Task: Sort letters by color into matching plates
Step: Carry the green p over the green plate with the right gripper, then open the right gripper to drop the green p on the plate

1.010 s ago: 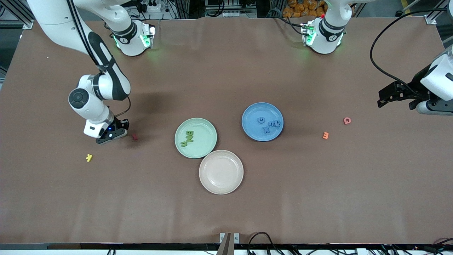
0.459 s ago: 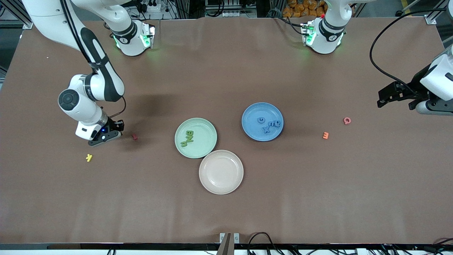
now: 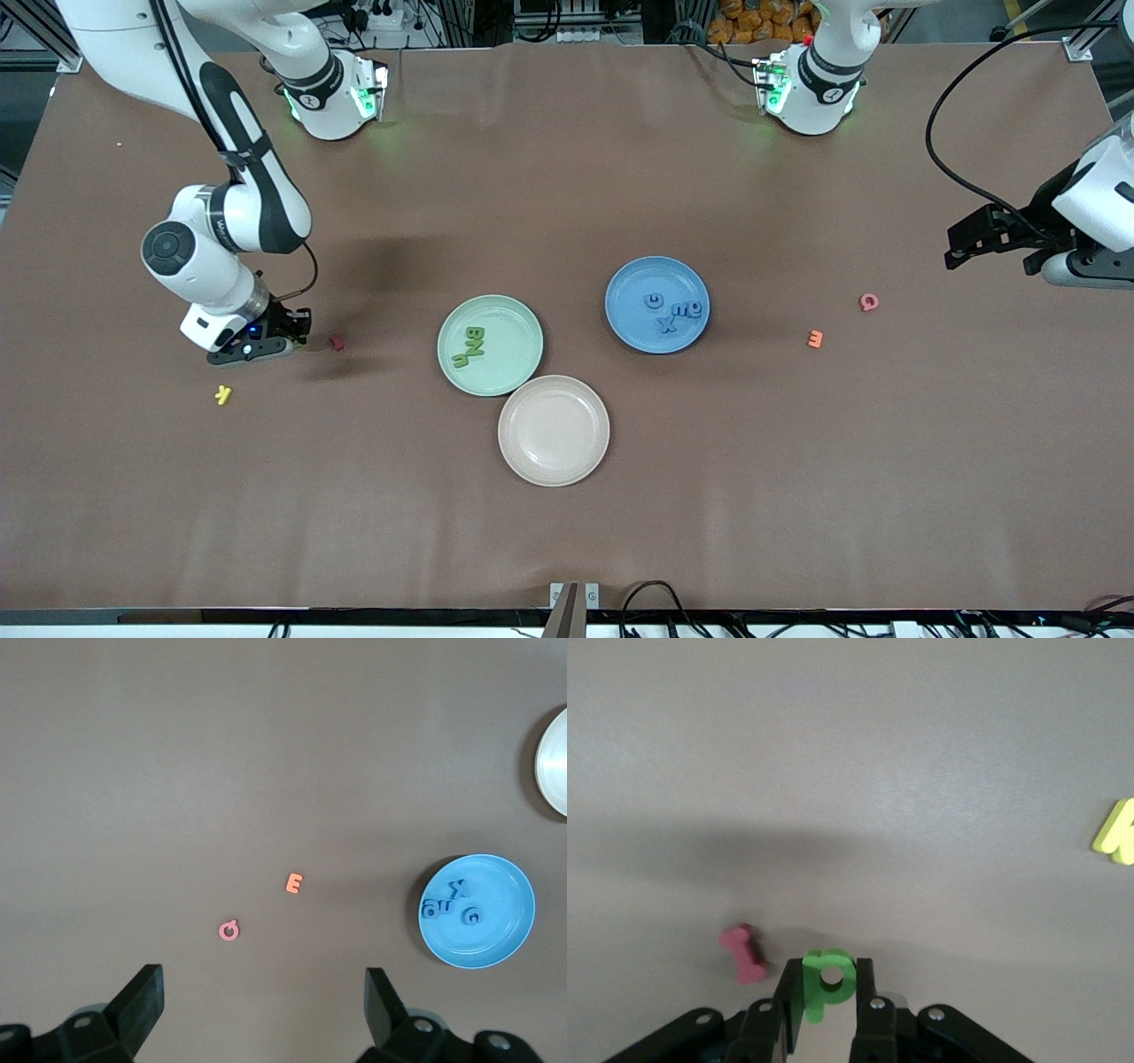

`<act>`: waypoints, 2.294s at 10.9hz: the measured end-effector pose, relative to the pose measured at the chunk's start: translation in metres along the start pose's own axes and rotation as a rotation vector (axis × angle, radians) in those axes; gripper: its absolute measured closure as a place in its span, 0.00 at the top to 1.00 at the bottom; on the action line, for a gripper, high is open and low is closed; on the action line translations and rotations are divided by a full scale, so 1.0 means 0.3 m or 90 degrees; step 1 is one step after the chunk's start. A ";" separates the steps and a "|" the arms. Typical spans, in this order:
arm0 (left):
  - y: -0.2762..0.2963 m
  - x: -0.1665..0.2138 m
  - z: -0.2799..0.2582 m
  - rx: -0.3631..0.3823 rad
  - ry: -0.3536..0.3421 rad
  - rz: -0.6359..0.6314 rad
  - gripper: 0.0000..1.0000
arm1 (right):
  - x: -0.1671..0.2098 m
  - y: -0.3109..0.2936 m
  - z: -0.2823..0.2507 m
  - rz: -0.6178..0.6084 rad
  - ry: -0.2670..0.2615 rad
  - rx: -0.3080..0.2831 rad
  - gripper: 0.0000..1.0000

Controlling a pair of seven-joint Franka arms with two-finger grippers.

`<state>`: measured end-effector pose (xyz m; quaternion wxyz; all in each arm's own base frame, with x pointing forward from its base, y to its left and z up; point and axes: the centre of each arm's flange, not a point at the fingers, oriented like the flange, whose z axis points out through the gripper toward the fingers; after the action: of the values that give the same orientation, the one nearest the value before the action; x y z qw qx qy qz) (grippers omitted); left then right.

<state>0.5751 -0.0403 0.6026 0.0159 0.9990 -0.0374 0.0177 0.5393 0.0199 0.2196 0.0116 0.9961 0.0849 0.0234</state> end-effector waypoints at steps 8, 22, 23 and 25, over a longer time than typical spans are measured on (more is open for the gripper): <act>-0.002 0.003 0.004 0.000 0.000 -0.001 1.00 | 0.097 -0.384 -0.093 0.228 -0.014 0.008 0.27; -0.002 0.015 0.019 0.000 0.002 0.000 1.00 | 0.183 -1.035 -0.045 0.380 -0.043 0.020 0.40; -0.002 0.016 0.019 0.000 0.003 -0.001 1.00 | 0.185 -1.029 -0.048 0.364 -0.049 0.015 0.54; -0.003 0.017 0.021 -0.001 0.002 -0.001 1.00 | 0.201 -0.996 -0.053 0.308 -0.055 0.008 0.81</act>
<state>0.5803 -0.0401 0.5964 0.0164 0.9990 -0.0370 0.0193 0.5475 0.3247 0.2301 0.0032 0.9875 -0.1563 -0.0178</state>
